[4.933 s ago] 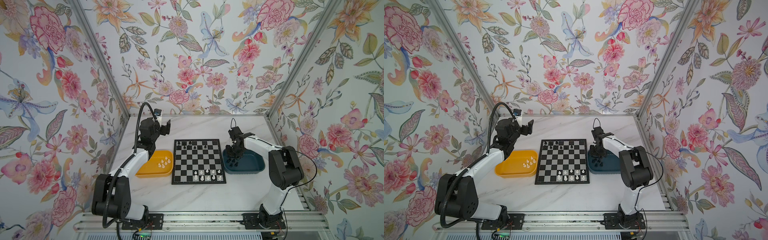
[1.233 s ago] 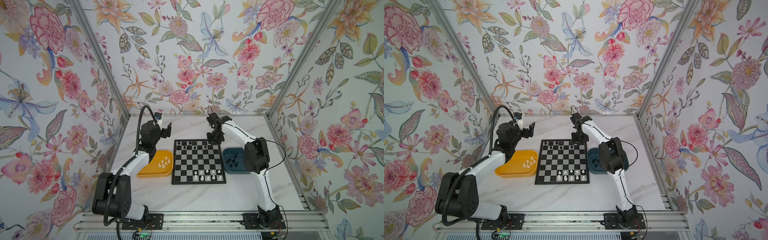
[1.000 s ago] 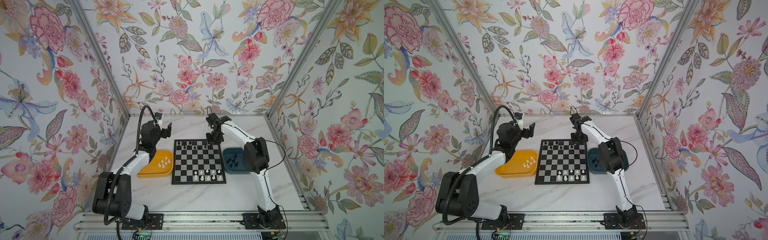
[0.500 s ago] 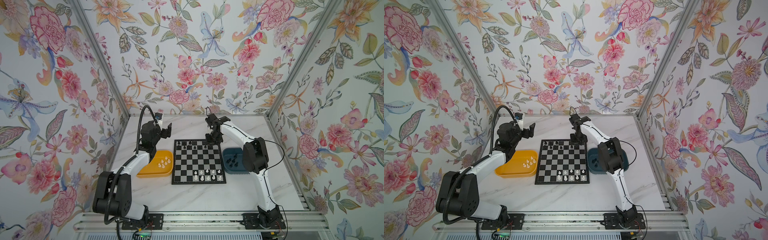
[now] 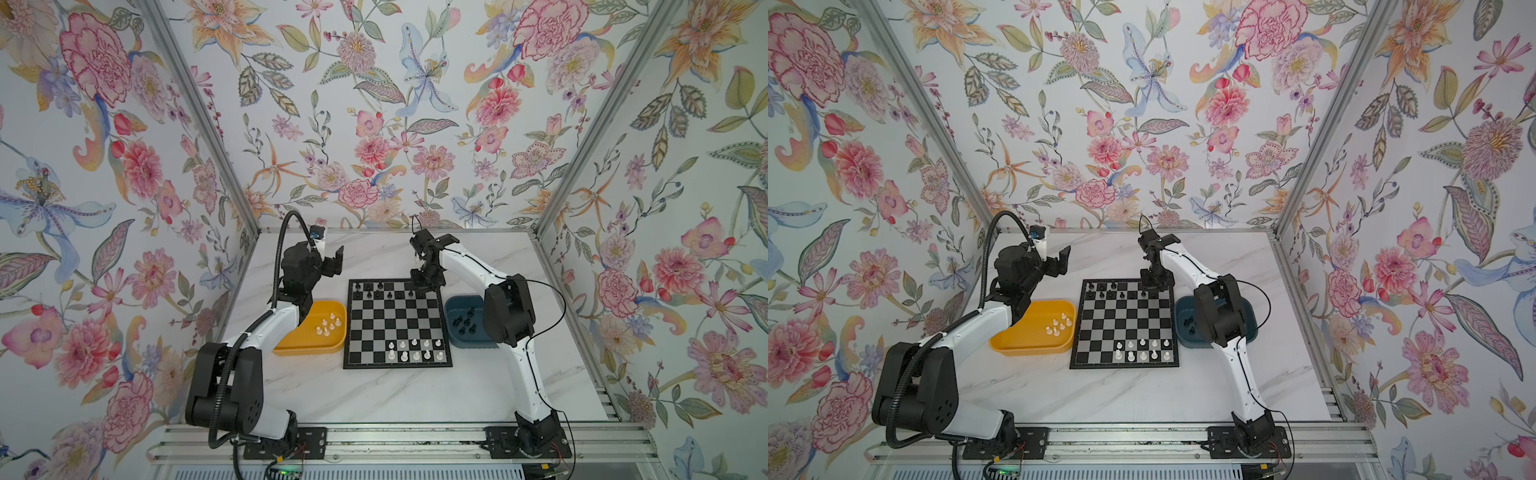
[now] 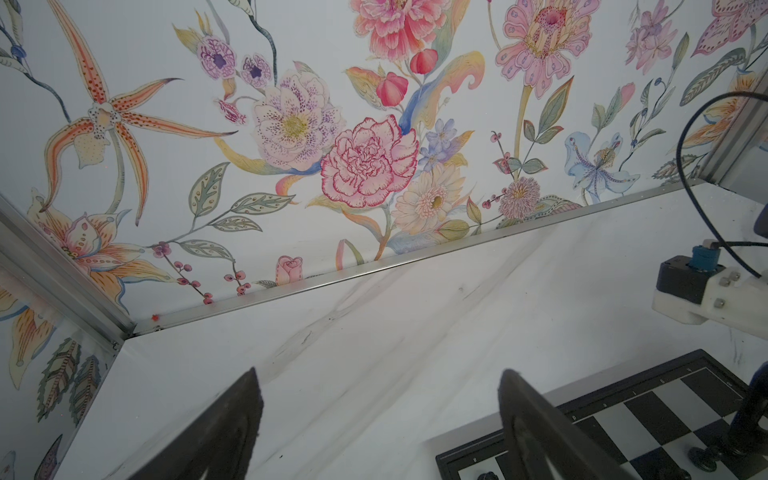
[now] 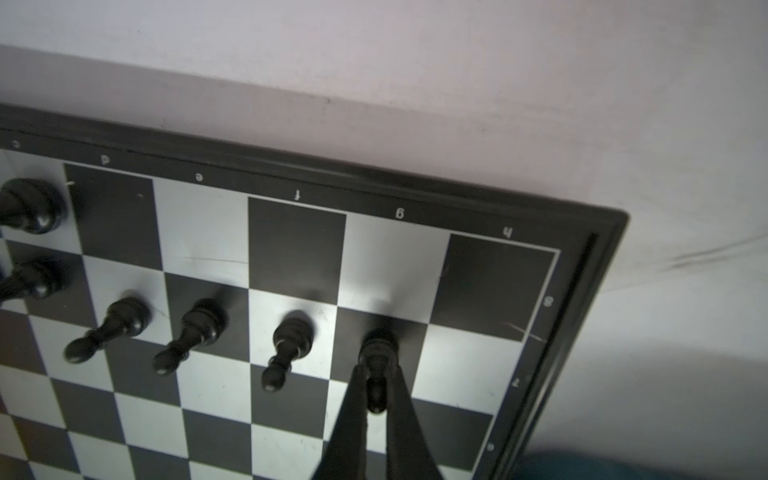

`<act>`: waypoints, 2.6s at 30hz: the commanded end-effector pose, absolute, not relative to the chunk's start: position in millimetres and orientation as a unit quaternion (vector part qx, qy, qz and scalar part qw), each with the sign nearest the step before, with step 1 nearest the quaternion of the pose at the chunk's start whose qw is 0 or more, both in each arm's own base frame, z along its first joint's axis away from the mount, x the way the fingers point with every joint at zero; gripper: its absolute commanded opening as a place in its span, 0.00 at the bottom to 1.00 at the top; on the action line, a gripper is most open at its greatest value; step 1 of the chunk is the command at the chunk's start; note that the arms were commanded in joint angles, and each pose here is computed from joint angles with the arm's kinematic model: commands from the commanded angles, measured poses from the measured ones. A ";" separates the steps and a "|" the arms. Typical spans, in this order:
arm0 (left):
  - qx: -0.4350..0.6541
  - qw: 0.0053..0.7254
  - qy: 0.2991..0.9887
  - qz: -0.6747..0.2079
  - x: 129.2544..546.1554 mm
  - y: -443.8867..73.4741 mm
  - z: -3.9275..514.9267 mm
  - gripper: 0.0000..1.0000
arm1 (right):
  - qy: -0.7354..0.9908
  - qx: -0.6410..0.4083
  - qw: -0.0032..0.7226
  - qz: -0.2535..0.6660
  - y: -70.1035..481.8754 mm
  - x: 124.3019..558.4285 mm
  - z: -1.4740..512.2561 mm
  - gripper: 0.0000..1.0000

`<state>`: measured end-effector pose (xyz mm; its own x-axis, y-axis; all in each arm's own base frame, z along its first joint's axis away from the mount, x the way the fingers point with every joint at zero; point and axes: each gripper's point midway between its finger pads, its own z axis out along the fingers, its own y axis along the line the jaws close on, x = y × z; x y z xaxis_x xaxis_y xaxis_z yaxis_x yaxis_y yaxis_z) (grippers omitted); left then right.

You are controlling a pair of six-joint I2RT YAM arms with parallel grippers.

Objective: Set up the chess pieces on the board
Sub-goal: 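Lower the pawn onto the second-row square and open the right gripper, then move the right gripper down into the teal tray and grasp a black pawn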

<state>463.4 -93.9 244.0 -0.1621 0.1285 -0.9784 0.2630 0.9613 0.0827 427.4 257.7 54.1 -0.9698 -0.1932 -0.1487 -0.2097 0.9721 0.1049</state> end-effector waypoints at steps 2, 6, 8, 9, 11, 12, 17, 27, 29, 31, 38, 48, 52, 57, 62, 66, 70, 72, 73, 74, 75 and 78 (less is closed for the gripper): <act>0.128 0.636 0.758 -0.059 465.5 -96.3 244.3 0.90 | 0.992 -0.108 0.041 0.046 256.3 417.2 32.8 0.10; 0.128 0.636 0.759 -0.059 465.4 -96.3 244.1 0.90 | 0.992 -0.108 0.044 0.047 256.7 417.4 35.6 0.16; 0.128 0.636 0.758 -0.060 465.2 -96.5 244.5 0.90 | 0.992 -0.108 0.048 0.048 257.9 418.0 38.9 0.20; 0.128 0.637 0.758 -0.060 465.1 -96.5 245.0 0.90 | 0.992 -0.108 0.052 0.048 258.0 418.6 41.3 0.23; 0.128 0.637 0.758 -0.061 464.8 -97.0 245.3 0.90 | 0.991 -0.108 0.056 0.050 259.2 419.3 45.6 0.25; 0.128 0.638 0.757 -0.060 464.8 -96.4 246.0 0.90 | 0.991 -0.108 0.058 0.051 259.4 419.8 47.4 0.25; 0.127 0.638 0.757 -0.061 464.0 -96.5 246.3 0.90 | 0.991 -0.105 0.067 0.053 259.4 420.9 56.6 0.28; 0.128 0.641 0.755 -0.064 462.4 -97.0 249.5 0.90 | 0.986 -0.091 0.123 0.067 247.2 431.4 110.7 0.31; 0.127 0.642 0.754 -0.064 462.0 -96.9 250.1 0.90 | 0.984 -0.086 0.138 0.070 240.8 433.4 125.6 0.30; 0.127 0.642 0.753 -0.064 461.4 -96.9 251.0 0.90 | 0.982 -0.084 0.154 0.069 233.7 434.7 140.2 0.30; 0.129 0.645 0.750 -0.070 462.3 -99.1 255.0 0.90 | 0.982 -0.049 0.180 0.039 181.8 424.3 169.2 0.29; 0.129 0.644 0.751 -0.072 466.1 -100.1 257.7 0.89 | 0.989 0.003 0.147 0.034 142.1 385.5 137.9 0.23; 0.130 0.643 0.751 -0.075 467.3 -101.3 257.9 0.89 | 0.992 0.004 0.120 0.037 141.3 373.6 116.1 0.21; 0.129 0.644 0.751 -0.073 466.9 -100.6 260.0 0.89 | 0.994 0.010 0.101 0.042 140.4 364.0 96.1 0.19; 0.129 0.643 0.752 -0.074 467.6 -100.9 260.6 0.89 | 0.995 0.017 0.088 0.043 136.4 358.3 80.4 0.19; 0.129 0.641 0.753 -0.076 469.2 -101.7 259.7 0.89 | 0.996 0.019 0.077 0.046 135.3 356.1 69.9 0.18; 0.128 0.640 0.754 -0.076 470.1 -101.7 260.0 0.89 | 0.996 0.023 0.071 0.045 133.0 354.7 62.3 0.18; 0.128 0.640 0.754 -0.076 470.4 -101.9 259.6 0.89 | 0.996 0.024 0.068 0.044 131.7 354.5 59.3 0.18; 0.128 0.640 0.754 -0.077 470.3 -102.1 259.9 0.89 | 0.996 0.025 0.066 0.044 130.9 354.3 57.2 0.18; 0.128 0.639 0.754 -0.077 470.6 -101.9 259.1 0.89 | 0.997 0.026 0.065 0.045 130.7 354.6 55.8 0.18; 0.127 0.639 0.755 -0.077 470.8 -101.9 259.3 0.89 | 0.997 0.025 0.064 0.045 130.9 354.3 54.6 0.18; 0.128 0.638 0.755 -0.077 471.2 -102.5 258.4 0.89 | 0.997 0.025 0.059 0.046 131.2 354.3 50.4 0.18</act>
<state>467.1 -98.6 252.2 -0.1548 0.1044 -0.9824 0.2810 0.9580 0.0575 356.7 132.2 61.3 -0.9887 0.0428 -0.1434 0.0296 0.9952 0.0929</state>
